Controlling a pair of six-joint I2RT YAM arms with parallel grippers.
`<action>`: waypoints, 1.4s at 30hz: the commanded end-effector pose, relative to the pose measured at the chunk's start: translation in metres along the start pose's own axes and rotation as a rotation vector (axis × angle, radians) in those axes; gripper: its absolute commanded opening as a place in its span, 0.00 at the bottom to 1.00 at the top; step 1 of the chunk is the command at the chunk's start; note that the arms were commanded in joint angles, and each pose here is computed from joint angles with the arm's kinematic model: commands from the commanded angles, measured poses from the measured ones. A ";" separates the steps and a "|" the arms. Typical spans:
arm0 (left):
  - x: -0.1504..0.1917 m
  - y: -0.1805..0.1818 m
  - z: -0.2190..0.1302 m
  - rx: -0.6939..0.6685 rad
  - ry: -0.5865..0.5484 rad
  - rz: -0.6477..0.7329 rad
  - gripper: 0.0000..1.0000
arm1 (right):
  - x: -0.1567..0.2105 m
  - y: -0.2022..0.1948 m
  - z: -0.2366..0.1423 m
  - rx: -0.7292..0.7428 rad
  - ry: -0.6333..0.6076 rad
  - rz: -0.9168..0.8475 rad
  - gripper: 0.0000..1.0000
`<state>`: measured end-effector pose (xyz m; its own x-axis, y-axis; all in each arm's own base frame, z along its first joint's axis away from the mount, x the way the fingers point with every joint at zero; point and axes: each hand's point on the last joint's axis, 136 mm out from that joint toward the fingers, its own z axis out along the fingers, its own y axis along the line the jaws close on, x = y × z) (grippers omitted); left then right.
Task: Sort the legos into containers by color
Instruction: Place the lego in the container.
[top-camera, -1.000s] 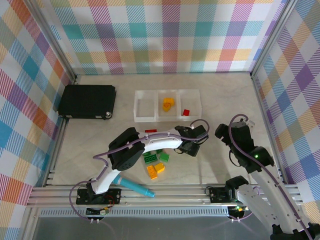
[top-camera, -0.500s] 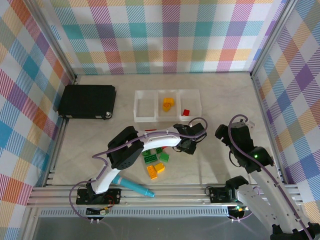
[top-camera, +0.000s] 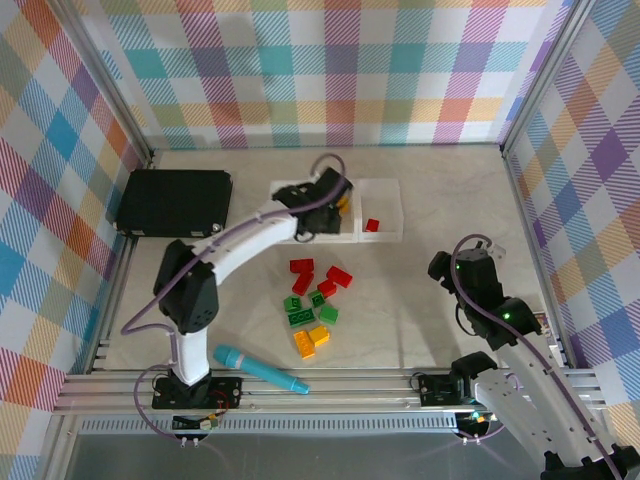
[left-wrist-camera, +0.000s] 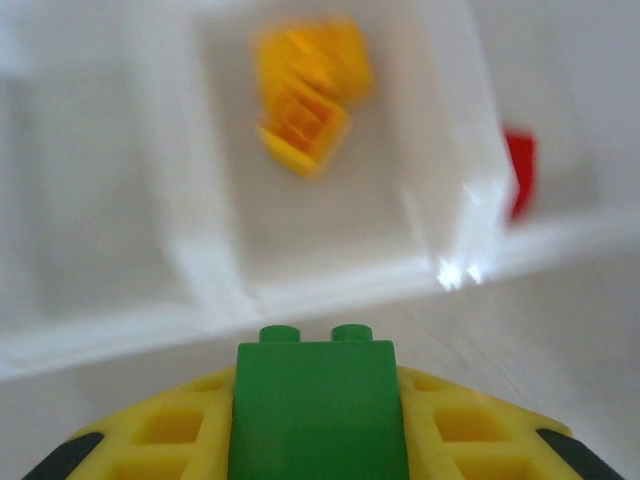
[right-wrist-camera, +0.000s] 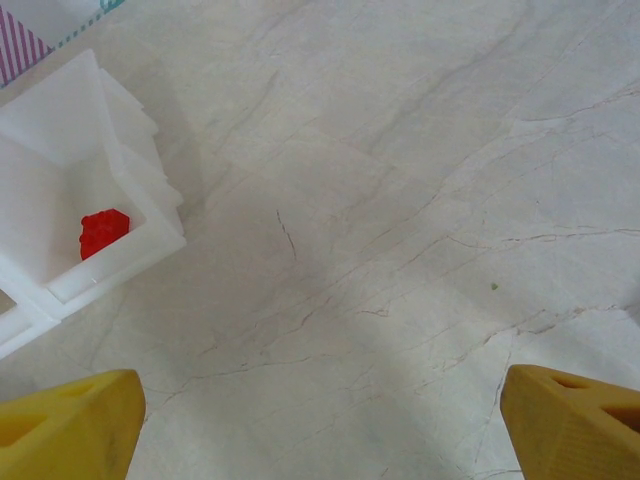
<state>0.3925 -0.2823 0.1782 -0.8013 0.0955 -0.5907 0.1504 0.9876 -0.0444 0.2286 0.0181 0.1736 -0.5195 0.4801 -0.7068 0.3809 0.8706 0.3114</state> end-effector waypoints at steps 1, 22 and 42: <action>-0.021 0.032 -0.006 -0.101 -0.034 0.034 0.27 | -0.008 0.005 0.001 -0.022 -0.040 0.002 0.92; -0.047 0.112 0.091 -0.150 0.068 -0.137 0.35 | 0.002 0.000 -0.003 -0.040 -0.017 0.004 0.94; -0.057 0.099 0.083 0.009 0.013 -0.207 0.60 | 0.036 0.111 -0.003 -0.507 0.319 -0.186 0.98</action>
<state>0.5023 -0.1976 0.1099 -0.8545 -0.0893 -0.5117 -0.0377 0.9932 -0.1105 0.2440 0.0960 0.1754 -0.7034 0.3537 -0.6165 0.0472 0.8887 0.4561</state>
